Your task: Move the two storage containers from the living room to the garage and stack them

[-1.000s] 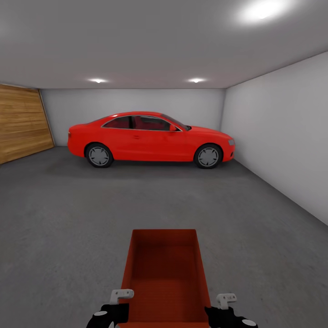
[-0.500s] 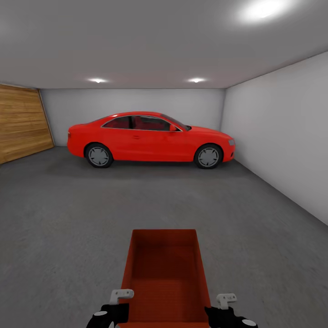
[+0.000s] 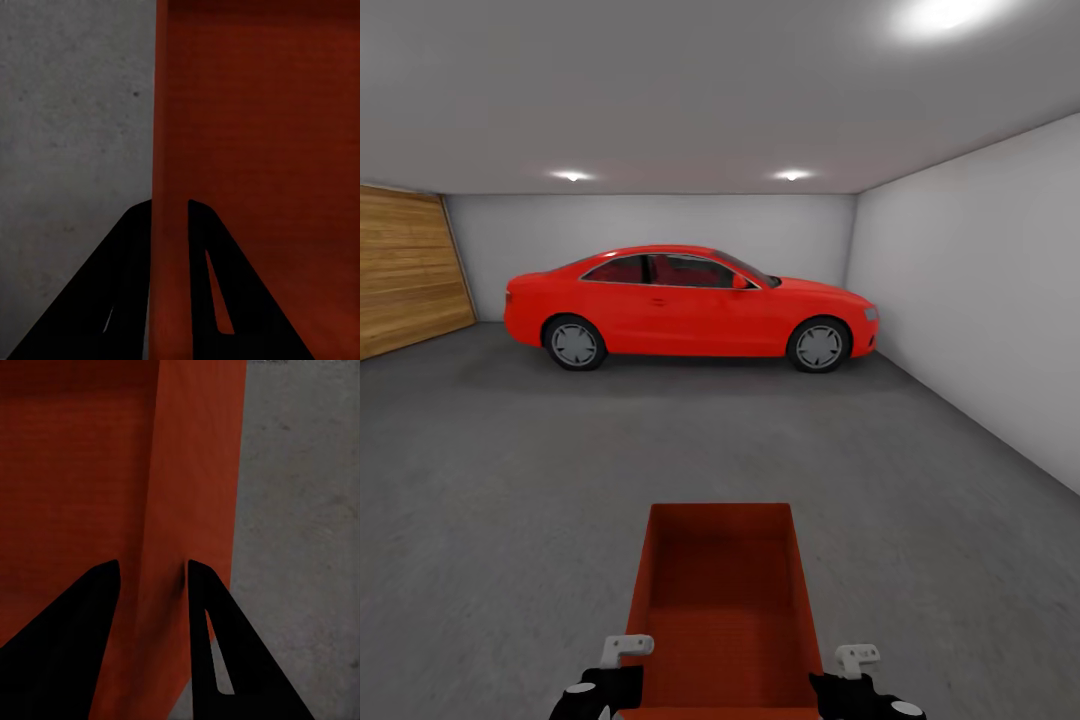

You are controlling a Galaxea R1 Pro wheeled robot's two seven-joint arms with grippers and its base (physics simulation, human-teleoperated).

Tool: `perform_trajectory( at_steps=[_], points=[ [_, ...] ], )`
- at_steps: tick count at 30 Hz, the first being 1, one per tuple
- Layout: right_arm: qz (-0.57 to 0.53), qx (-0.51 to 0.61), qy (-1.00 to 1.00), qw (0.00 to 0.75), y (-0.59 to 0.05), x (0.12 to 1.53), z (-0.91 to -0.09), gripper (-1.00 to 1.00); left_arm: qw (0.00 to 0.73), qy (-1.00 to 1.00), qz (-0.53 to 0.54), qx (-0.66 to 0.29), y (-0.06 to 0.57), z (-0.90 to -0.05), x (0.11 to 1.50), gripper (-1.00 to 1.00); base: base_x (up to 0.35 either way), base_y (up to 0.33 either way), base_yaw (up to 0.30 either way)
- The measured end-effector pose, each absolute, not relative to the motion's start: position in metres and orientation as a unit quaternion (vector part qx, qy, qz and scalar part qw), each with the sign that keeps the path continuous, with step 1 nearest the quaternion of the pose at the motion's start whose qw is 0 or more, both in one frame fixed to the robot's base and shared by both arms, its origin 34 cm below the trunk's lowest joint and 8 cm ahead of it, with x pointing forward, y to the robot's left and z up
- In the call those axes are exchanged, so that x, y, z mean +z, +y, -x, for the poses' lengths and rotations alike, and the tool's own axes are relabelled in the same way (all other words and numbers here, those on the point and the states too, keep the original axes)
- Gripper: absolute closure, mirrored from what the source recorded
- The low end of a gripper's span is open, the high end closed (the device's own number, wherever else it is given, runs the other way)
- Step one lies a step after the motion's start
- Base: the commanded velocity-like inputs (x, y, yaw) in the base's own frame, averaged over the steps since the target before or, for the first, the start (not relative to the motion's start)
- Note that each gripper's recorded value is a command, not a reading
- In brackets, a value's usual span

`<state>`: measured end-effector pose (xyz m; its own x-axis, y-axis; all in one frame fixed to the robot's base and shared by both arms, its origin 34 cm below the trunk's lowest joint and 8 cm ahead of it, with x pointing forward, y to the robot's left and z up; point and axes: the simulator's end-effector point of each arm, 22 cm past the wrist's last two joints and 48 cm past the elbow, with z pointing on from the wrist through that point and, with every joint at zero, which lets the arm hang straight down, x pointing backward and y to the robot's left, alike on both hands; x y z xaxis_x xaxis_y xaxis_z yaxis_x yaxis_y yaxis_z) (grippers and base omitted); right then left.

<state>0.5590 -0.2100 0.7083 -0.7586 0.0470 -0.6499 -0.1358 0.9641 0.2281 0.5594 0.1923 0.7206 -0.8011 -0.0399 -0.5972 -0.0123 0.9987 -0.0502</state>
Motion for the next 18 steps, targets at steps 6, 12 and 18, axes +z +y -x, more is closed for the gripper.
perform_trajectory(
  at_steps=[6, 12, 18],
  points=[
    [0.024, 0.132, 0.929, 0.346, -0.2106, 0.708, -0.5589, 1.0, 0.315, 0.949, 0.014, -0.022, 0.1917, -0.5592, 0.7203, 1.0, 0.007, 0.0, 0.0],
    [0.024, 0.132, 0.929, 0.346, -0.2105, 0.7081, -0.559, 1.0, 0.315, 0.949, 0.014, -0.022, 0.1918, -0.5593, 0.7203, 1.0, 0.0, 0.0, 0.0],
    [0.024, 0.132, 0.929, 0.346, -0.2105, 0.7081, -0.559, 1.0, 0.315, 0.949, 0.014, -0.022, 0.1918, -0.5594, 0.7204, 1.0, 0.0, 0.0, 0.0]
  ],
)
